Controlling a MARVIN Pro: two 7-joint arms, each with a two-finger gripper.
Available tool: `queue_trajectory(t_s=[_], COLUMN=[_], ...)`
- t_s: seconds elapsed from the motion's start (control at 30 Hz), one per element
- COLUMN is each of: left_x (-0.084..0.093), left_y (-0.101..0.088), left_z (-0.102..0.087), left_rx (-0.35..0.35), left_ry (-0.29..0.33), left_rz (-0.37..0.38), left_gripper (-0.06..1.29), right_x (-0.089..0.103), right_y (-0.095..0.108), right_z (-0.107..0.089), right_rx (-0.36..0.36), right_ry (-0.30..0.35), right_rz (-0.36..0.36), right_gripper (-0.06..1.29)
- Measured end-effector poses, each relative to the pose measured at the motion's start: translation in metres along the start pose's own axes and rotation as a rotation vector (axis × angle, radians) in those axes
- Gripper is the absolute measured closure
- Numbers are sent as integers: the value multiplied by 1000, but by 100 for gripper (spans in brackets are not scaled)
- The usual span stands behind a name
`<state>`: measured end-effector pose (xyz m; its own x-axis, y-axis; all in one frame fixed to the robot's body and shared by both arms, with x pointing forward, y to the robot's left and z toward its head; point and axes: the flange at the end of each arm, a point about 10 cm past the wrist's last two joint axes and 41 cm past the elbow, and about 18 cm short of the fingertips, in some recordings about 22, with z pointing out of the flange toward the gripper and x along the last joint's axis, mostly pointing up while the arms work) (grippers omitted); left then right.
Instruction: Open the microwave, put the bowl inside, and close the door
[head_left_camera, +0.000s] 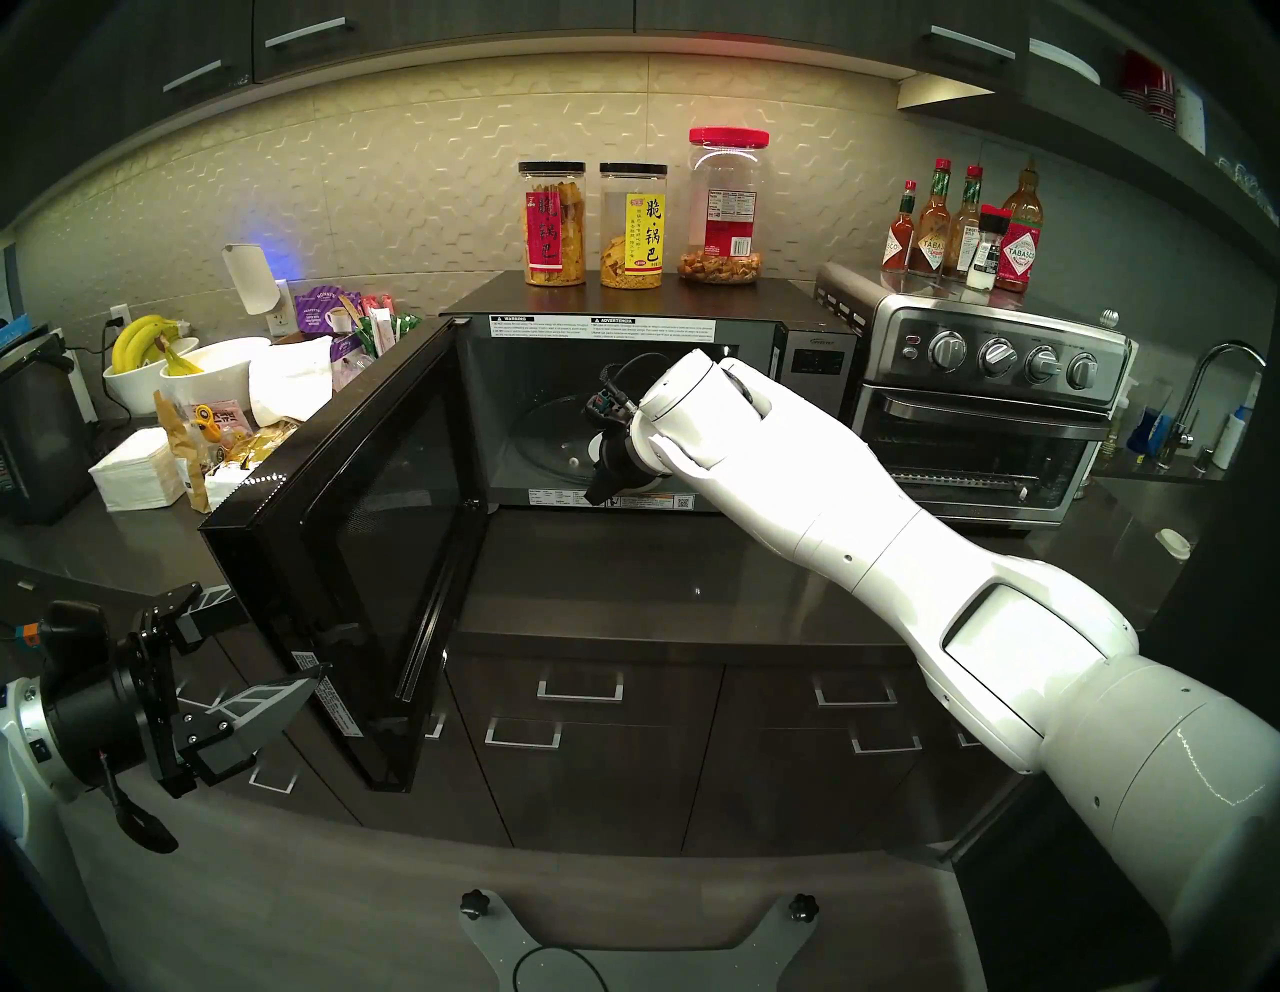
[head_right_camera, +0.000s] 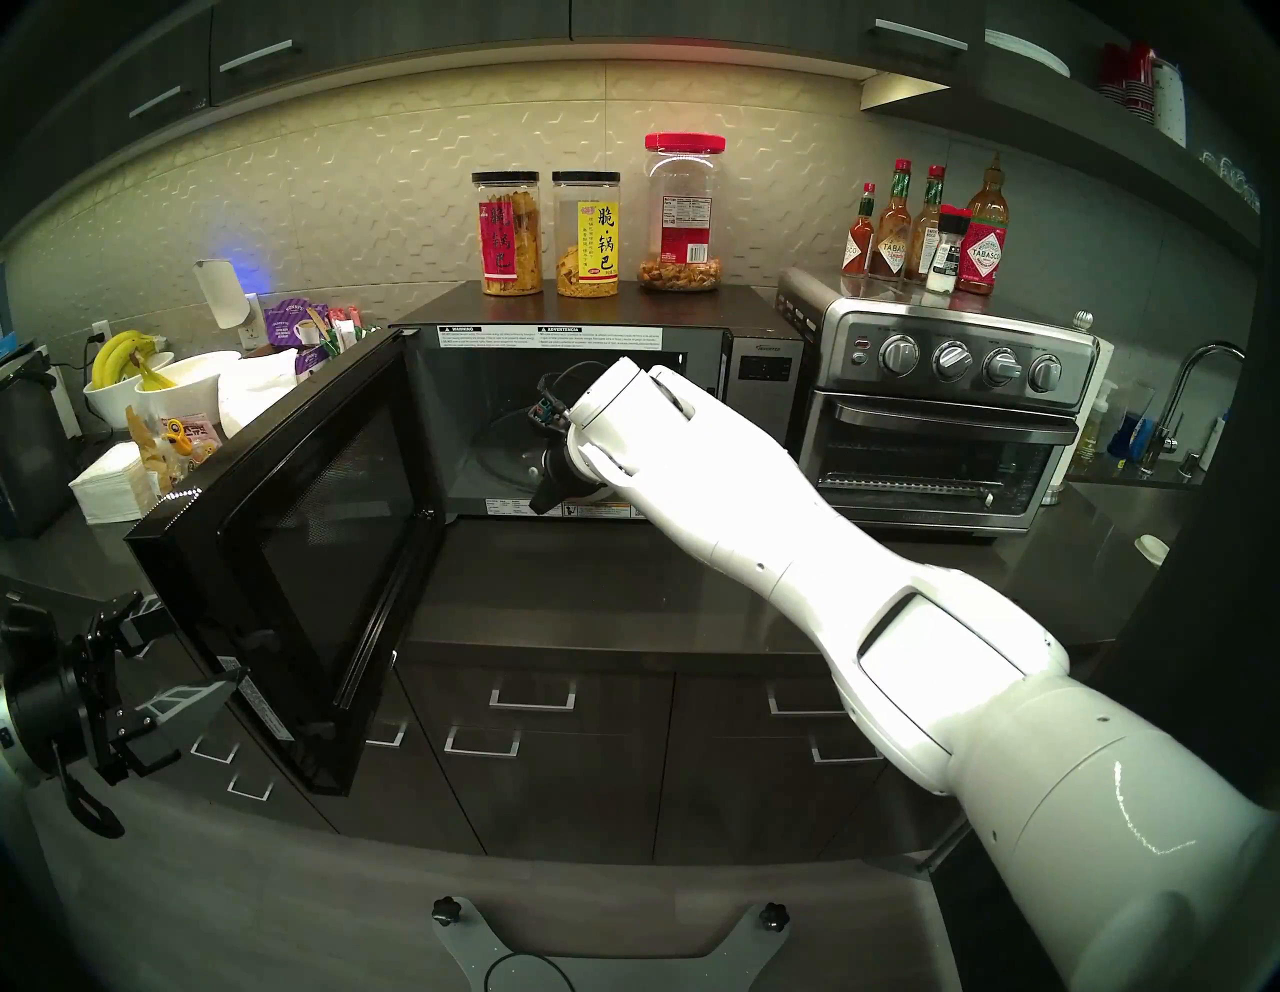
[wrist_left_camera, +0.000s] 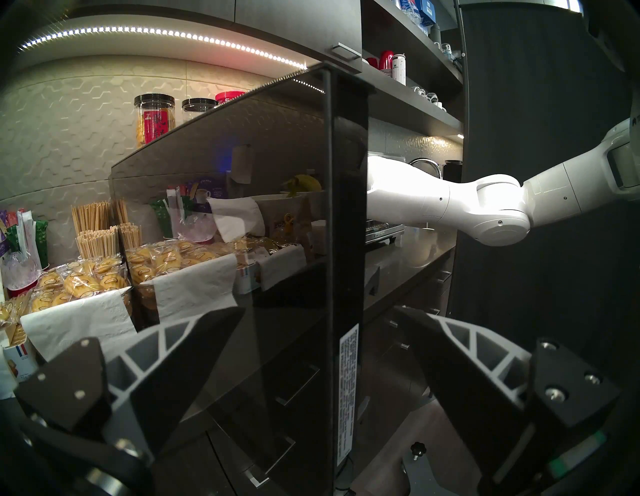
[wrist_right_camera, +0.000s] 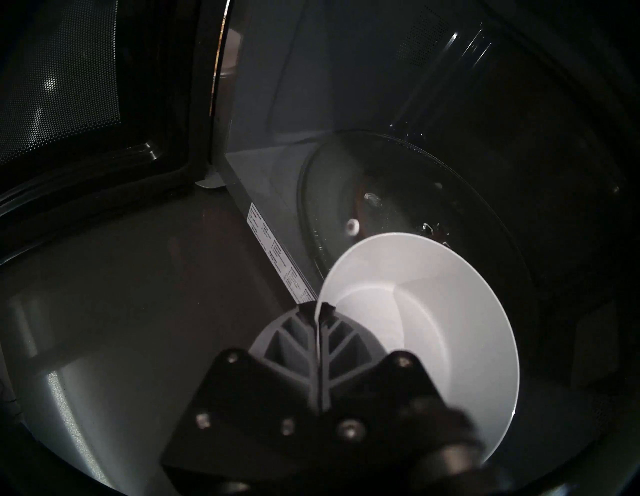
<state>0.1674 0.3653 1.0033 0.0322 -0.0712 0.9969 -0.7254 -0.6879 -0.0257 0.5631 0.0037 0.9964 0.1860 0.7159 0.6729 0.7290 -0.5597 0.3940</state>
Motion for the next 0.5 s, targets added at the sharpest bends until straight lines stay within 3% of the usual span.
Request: queue_trajectory(t_s=[0.5], left_x=[0], left_y=[0], left_z=[0], left_rx=[0], left_ry=[0], left_rz=[0], left_gripper=[0], right_x=[6], right_y=[6], right_z=[18], right_rx=[-23], right_ry=[-15], right_rz=[2], right_gripper=[125])
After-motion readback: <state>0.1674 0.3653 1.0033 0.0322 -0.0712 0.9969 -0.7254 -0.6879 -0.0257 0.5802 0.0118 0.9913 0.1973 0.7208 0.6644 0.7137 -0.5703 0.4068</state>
